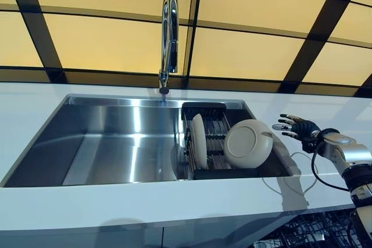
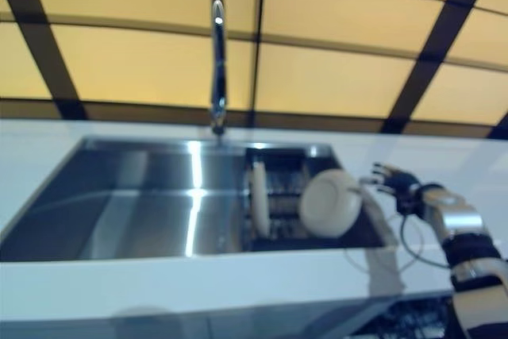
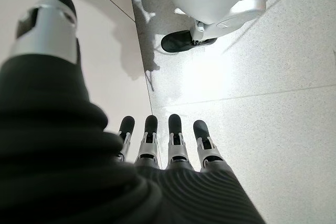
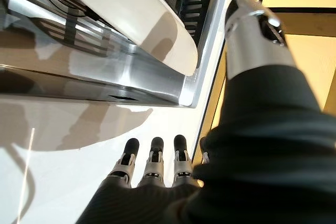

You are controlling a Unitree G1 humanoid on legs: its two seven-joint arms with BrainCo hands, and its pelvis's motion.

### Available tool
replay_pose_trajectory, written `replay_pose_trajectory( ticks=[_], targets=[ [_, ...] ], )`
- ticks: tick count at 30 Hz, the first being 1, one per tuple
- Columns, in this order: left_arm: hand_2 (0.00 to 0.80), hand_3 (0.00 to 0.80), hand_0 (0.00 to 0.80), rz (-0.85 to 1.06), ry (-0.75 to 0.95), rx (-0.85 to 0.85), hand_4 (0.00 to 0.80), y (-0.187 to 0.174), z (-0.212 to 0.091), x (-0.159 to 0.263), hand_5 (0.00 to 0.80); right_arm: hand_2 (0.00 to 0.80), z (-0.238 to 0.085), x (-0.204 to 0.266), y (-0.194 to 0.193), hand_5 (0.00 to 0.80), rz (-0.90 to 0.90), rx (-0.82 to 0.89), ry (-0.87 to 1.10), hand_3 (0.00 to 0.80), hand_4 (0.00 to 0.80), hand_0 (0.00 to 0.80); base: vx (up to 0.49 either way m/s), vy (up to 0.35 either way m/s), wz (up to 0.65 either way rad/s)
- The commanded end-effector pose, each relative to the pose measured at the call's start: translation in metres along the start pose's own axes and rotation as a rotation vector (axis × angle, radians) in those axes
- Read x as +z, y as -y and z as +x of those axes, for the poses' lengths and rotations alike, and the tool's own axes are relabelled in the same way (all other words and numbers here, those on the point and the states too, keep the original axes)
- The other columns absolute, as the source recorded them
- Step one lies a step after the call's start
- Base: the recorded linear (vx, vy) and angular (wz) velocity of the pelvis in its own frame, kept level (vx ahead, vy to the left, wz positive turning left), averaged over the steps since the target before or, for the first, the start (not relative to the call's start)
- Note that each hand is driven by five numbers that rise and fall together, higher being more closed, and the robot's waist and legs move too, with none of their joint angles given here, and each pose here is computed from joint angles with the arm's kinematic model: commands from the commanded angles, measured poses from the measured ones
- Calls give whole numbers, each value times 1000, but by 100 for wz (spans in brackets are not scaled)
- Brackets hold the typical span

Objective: Take plates into dishwasher

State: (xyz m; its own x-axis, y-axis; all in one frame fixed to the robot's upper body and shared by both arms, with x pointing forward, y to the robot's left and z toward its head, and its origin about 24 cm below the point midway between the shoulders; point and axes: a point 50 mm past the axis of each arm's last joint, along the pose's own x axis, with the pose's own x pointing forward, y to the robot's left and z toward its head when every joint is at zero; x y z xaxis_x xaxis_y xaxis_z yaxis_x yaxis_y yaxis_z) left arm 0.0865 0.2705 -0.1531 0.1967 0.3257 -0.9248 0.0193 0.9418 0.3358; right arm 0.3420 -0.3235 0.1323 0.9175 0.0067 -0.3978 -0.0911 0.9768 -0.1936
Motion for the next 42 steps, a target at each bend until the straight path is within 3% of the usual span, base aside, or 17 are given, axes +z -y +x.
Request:
replay_pose_trajectory(
  ticks=[1, 39, 41, 42],
  targets=[
    [0, 0, 0, 22, -1, 19, 0, -5, 1, 4, 0, 0, -1, 20, 4, 0, -68, -9, 41, 0, 0, 0, 0, 0, 0],
    [0, 0, 0, 43, 16, 7, 0, -1, 0, 10, 0, 0, 15, -13, -23, 0, -97, 123, -124, 0, 0, 0, 0, 0, 0],
    [0, 0, 0, 43, 18, 7, 0, 0, 0, 11, 0, 135, 16, -12, -25, 135, -101, 132, -127, 135, 135, 135, 0, 0, 0],
    [0, 0, 0, 43, 18, 7, 0, 0, 0, 11, 0, 282, 17, -12, -26, 282, -102, 136, -128, 282, 282, 282, 0, 0, 0]
  ],
)
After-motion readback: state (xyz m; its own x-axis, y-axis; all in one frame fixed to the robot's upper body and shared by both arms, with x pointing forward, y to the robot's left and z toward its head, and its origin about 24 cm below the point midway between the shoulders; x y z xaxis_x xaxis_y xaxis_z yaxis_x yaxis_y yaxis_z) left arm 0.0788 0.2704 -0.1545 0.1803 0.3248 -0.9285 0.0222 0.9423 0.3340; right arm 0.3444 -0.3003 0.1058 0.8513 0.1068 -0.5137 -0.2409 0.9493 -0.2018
